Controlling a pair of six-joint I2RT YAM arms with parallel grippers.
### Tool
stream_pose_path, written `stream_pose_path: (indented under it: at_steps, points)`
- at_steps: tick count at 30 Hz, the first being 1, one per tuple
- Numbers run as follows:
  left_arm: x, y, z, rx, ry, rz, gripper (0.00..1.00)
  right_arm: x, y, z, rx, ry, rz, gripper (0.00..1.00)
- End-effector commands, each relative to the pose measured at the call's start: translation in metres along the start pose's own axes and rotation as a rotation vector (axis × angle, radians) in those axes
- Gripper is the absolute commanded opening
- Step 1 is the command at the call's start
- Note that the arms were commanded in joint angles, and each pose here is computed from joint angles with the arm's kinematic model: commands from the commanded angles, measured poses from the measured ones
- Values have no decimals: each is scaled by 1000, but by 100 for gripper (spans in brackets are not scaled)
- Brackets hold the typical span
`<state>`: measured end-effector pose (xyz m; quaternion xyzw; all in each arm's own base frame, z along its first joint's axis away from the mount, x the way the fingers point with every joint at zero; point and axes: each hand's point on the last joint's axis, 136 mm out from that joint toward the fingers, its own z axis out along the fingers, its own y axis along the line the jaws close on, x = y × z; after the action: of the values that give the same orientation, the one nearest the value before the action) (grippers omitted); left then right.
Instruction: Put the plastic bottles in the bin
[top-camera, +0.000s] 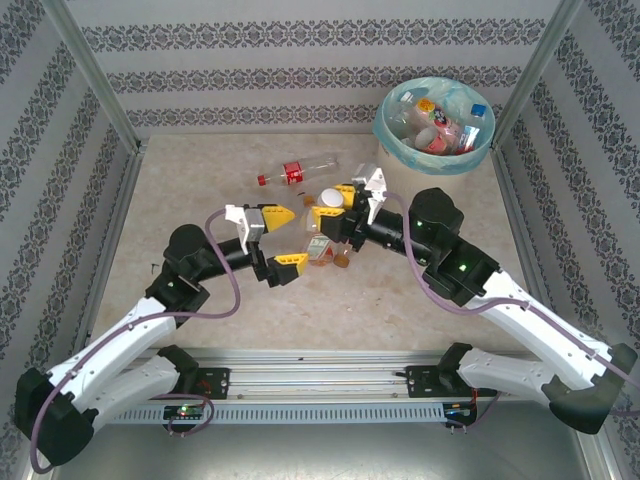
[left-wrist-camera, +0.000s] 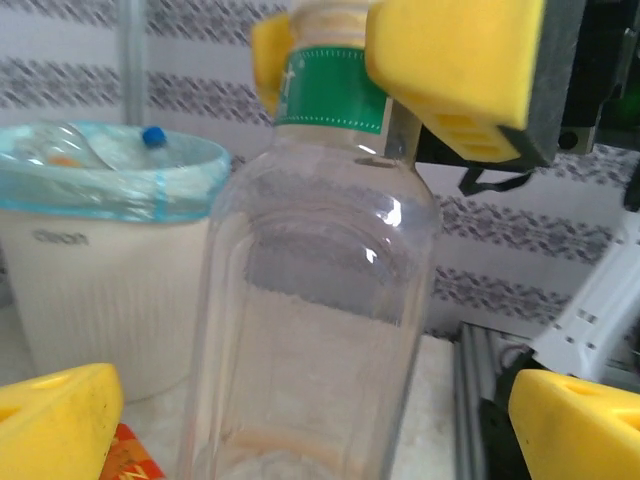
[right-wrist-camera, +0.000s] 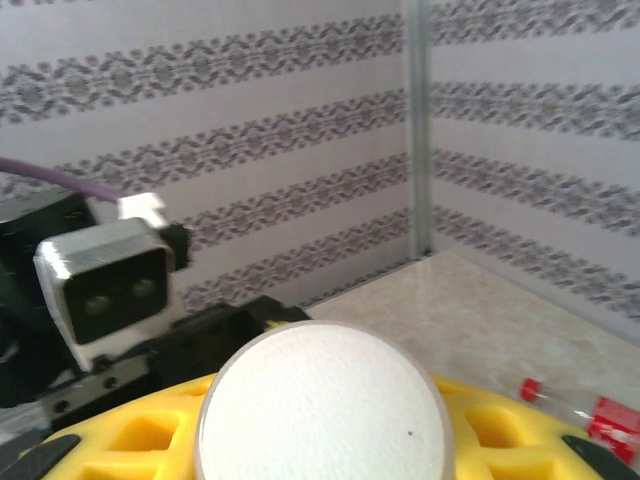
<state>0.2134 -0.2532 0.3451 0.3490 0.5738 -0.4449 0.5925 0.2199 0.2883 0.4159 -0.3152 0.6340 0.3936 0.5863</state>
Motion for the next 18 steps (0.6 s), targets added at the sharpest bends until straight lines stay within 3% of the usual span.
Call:
stream_pose_path:
  at_steps: [1,6,11,14,18]
  points:
    - [-23,12,-9,-120,-99,44,100,-36,-22,-23,168,-76,-92,20]
    - [-20,35,-7,-238,-47,-4,100,-81,-79,-62,486,-107,-230,21]
    - [-22,62,17,-301,28,-62,100,-119,-157,-105,791,-135,-301,20]
    - [-36,70,32,-297,8,-93,100,-121,-213,-120,949,-101,-315,21]
    - [-50,72,48,-252,-43,-135,100,-112,-276,-127,1046,-72,-256,20]
